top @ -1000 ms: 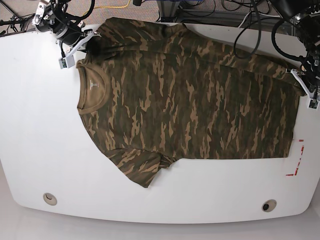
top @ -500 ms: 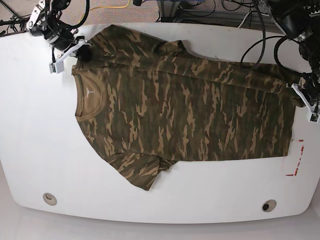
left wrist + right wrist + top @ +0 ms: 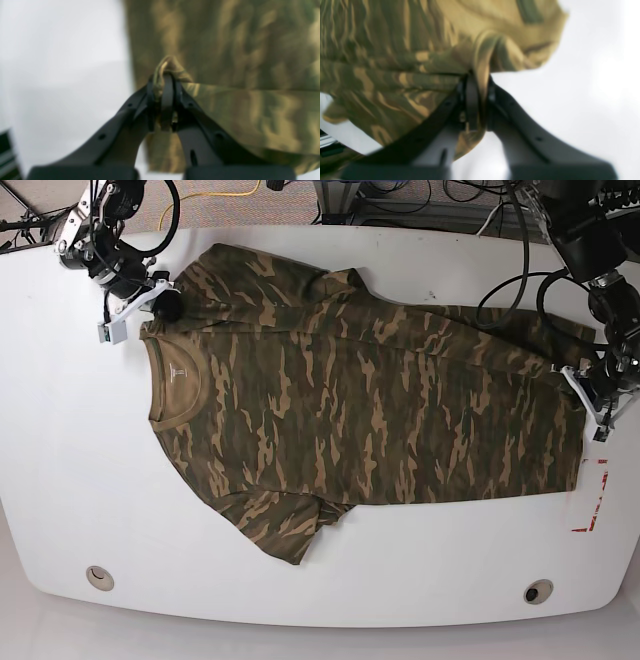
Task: Fold the T-shirt properly
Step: 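Hold the shirt edge with both grippers and smooth it flat, then drag the held collar corner with the right gripper along the shirt edge, then pull the collar corner with the right gripper away from the left gripper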
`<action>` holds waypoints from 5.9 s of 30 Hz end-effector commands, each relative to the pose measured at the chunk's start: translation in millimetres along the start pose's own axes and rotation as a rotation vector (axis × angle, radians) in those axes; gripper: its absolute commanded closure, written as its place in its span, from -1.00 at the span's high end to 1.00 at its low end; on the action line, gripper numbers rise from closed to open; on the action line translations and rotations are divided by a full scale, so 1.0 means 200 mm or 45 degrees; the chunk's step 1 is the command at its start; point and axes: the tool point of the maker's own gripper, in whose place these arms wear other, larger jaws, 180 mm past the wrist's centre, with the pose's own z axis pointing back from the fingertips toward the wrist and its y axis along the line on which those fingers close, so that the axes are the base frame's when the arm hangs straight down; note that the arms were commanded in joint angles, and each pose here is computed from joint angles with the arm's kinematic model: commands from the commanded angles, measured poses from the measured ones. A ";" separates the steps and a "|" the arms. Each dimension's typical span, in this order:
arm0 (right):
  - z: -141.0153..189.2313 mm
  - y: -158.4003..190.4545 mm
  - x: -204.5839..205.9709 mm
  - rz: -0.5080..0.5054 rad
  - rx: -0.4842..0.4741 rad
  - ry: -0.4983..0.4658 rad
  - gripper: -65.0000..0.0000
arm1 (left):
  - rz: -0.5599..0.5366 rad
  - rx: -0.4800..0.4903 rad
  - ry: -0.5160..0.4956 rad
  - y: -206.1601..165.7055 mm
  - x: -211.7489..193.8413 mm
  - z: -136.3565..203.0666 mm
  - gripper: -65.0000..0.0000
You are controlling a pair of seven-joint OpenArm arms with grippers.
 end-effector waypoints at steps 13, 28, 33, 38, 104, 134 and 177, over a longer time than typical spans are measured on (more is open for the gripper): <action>0.12 0.15 0.09 0.110 0.016 -0.128 0.75 | -0.023 0.048 -0.009 0.09 0.04 0.03 -0.48; 0.27 0.17 -0.25 -0.161 0.020 -0.078 0.53 | -0.041 0.063 -0.029 0.10 0.07 0.05 -0.86; 0.25 0.19 -0.32 -0.198 0.033 -0.048 0.53 | -0.042 0.070 -0.037 0.11 0.08 0.06 -0.87; 0.18 0.26 -0.38 -0.222 0.097 0.010 0.53 | -0.046 0.070 -0.040 0.10 0.08 0.06 -0.87; 0.22 0.57 -0.04 0.136 0.422 -0.107 -1.00 | -0.055 0.067 -0.015 0.10 0.04 0.06 -0.87; -0.03 0.37 0.39 0.108 0.453 -0.200 -1.00 | -0.069 0.032 -0.083 0.05 0.02 0.03 -0.87; -0.17 0.16 0.82 -0.069 0.422 -0.244 0.09 | -0.102 0.022 -0.099 0.03 0.04 0.02 -0.87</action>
